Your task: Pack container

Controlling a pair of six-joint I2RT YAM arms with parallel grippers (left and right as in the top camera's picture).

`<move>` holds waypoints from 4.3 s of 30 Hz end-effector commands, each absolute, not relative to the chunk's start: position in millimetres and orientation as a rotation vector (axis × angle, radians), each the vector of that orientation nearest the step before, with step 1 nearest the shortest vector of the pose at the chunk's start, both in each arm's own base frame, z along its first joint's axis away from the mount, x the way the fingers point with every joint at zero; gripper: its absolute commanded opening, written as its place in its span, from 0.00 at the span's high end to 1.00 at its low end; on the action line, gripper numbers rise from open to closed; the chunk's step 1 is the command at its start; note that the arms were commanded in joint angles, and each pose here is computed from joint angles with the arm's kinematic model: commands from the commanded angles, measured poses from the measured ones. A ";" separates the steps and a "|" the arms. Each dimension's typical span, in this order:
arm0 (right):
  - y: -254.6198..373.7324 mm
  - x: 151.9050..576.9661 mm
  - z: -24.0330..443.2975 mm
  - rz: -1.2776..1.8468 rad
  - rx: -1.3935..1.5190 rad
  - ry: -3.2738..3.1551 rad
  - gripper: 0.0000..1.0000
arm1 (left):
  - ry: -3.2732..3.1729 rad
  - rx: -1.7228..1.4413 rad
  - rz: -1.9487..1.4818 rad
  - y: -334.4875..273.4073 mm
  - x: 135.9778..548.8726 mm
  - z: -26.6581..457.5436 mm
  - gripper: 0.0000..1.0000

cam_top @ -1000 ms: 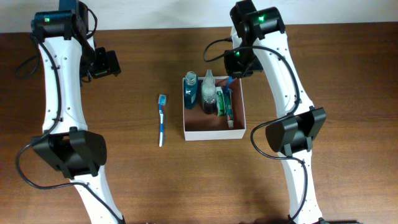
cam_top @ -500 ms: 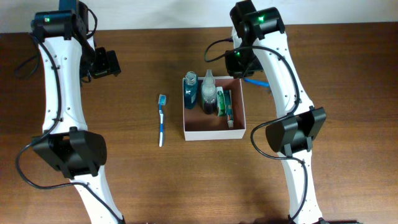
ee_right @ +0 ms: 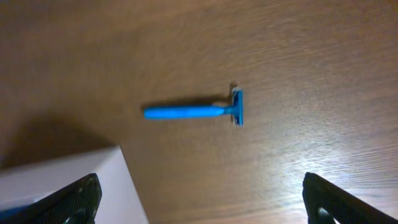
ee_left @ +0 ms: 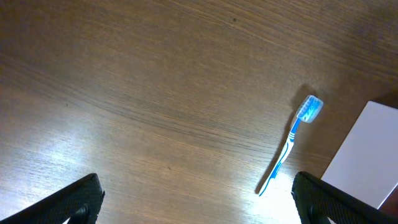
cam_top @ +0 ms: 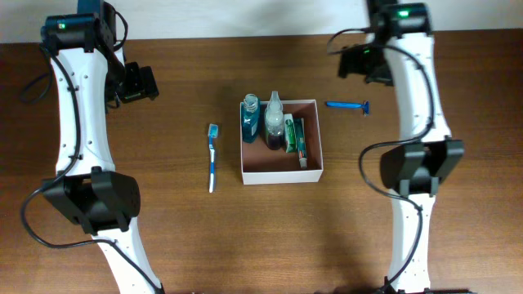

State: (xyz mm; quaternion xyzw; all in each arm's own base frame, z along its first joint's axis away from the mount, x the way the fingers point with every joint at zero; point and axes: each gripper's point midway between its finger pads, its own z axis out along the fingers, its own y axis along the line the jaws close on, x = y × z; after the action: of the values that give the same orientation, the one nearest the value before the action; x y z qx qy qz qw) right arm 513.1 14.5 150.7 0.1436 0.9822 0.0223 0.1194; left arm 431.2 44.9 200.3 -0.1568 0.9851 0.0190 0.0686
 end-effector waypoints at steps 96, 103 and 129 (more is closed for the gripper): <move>25.1 535.3 136.8 0.484 1.254 2.654 0.96 | 2.954 -0.478 0.045 44.8 428.3 206.7 0.00; 63.3 500.0 206.0 0.562 0.675 2.790 0.96 | 2.954 -0.478 0.045 44.8 428.3 206.7 0.01; 161.2 405.3 174.1 0.341 -0.026 3.136 0.96 | 2.954 -0.478 0.045 44.8 428.3 206.7 0.01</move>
State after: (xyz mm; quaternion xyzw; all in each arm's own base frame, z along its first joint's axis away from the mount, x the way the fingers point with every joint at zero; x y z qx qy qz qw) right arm 418.0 164.9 183.8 0.0136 0.9904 0.1371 0.0116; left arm 431.2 44.9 200.3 -0.1568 0.9851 0.0190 0.0686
